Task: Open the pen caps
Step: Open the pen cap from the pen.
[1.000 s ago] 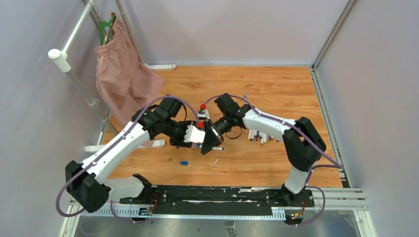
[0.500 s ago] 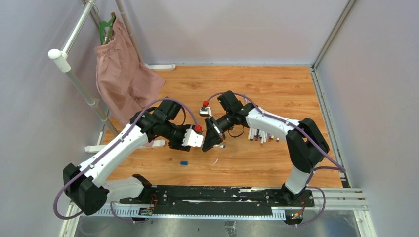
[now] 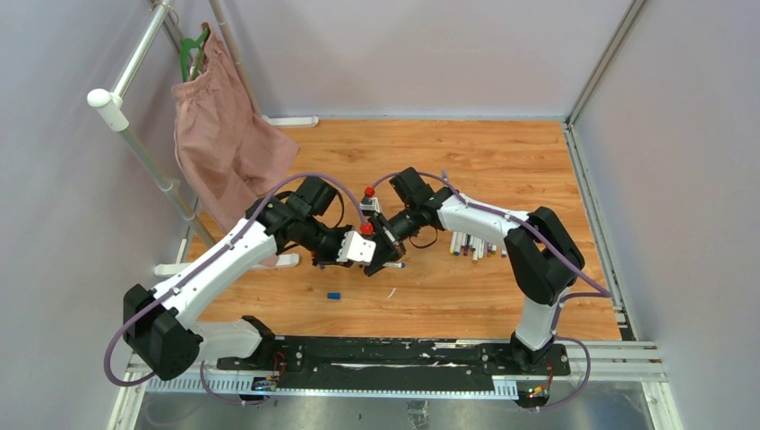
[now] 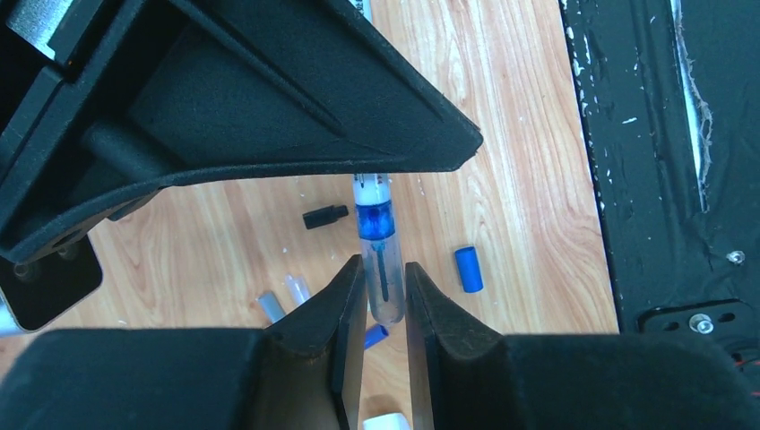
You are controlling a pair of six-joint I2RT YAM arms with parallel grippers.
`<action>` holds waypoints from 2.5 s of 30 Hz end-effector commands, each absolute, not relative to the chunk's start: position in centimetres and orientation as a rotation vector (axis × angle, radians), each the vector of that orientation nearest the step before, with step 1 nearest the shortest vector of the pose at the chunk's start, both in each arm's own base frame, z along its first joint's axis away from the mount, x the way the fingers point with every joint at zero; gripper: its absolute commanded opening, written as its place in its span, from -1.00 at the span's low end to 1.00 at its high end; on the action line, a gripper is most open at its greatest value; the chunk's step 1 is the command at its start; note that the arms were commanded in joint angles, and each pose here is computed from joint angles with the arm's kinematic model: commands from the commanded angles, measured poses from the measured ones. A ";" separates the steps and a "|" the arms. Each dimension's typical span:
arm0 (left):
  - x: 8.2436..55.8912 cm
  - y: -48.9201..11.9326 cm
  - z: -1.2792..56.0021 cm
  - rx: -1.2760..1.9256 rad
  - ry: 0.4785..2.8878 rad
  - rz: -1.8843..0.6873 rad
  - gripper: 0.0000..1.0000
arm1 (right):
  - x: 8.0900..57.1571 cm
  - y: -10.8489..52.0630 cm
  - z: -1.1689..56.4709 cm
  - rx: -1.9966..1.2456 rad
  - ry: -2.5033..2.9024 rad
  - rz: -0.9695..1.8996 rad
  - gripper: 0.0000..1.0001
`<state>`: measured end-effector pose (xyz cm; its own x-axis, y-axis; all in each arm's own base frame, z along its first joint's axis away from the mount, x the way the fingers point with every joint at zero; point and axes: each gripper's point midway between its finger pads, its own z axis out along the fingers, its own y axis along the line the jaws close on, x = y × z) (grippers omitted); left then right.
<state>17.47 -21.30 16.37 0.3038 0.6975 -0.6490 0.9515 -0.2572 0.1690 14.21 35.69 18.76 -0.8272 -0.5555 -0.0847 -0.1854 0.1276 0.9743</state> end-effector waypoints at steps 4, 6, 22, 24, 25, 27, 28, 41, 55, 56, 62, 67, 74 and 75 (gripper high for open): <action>16.2 -23.0 16.4 2.041 1.473 -0.763 -0.43 | 15.8 37.0 19.1 0.745 -2.142 -1.784 -1.00; 16.3 -23.2 16.4 2.036 1.486 -0.775 -0.39 | 15.8 37.2 19.1 0.756 -2.144 -1.785 -1.00; 16.3 -23.5 16.9 1.978 1.542 -0.798 -0.69 | 15.8 36.7 18.3 1.019 -2.384 -1.691 -1.00; 16.5 -23.8 16.8 1.947 1.559 -0.800 -0.63 | 16.1 36.8 18.6 1.052 -2.419 -1.687 -1.00; 16.7 -23.9 16.9 1.933 1.568 -0.799 -0.56 | 16.2 36.8 18.7 1.064 -2.436 -1.684 -1.00; 16.9 -23.9 17.0 1.911 1.581 -0.791 -0.47 | 16.5 36.7 18.8 1.097 -2.475 -1.670 -1.00; 17.0 -24.0 17.0 1.904 1.584 -0.787 -0.43 | 16.4 36.6 18.9 1.111 -2.488 -1.663 -1.00; 17.8 -23.2 16.3 1.912 1.592 -0.689 -1.00 | 16.2 36.6 19.7 1.181 -2.507 -1.669 -0.95; 19.4 -23.7 19.0 1.907 1.491 -0.600 -1.00 | 15.1 41.5 21.6 0.962 -2.117 -1.808 -0.49; 19.2 -23.7 18.9 1.909 1.490 -0.605 -1.00 | 15.4 41.7 21.6 0.954 -2.120 -1.810 -0.71; 19.4 -22.3 17.9 1.964 1.464 -0.494 -1.00 | 18.0 42.0 20.7 0.896 -2.226 -1.782 -1.00; 24.8 -7.4 16.6 1.941 1.627 -0.068 -1.00 | 10.7 30.9 13.2 0.857 -2.500 -1.464 -1.00; 24.3 -12.8 18.3 1.952 1.589 -0.154 -1.00 | 10.2 30.1 14.0 0.777 -2.475 -1.567 -1.00; 24.1 -13.2 18.2 1.974 1.572 -0.139 -1.00 | 10.4 30.1 14.6 0.792 -2.477 -1.590 -1.00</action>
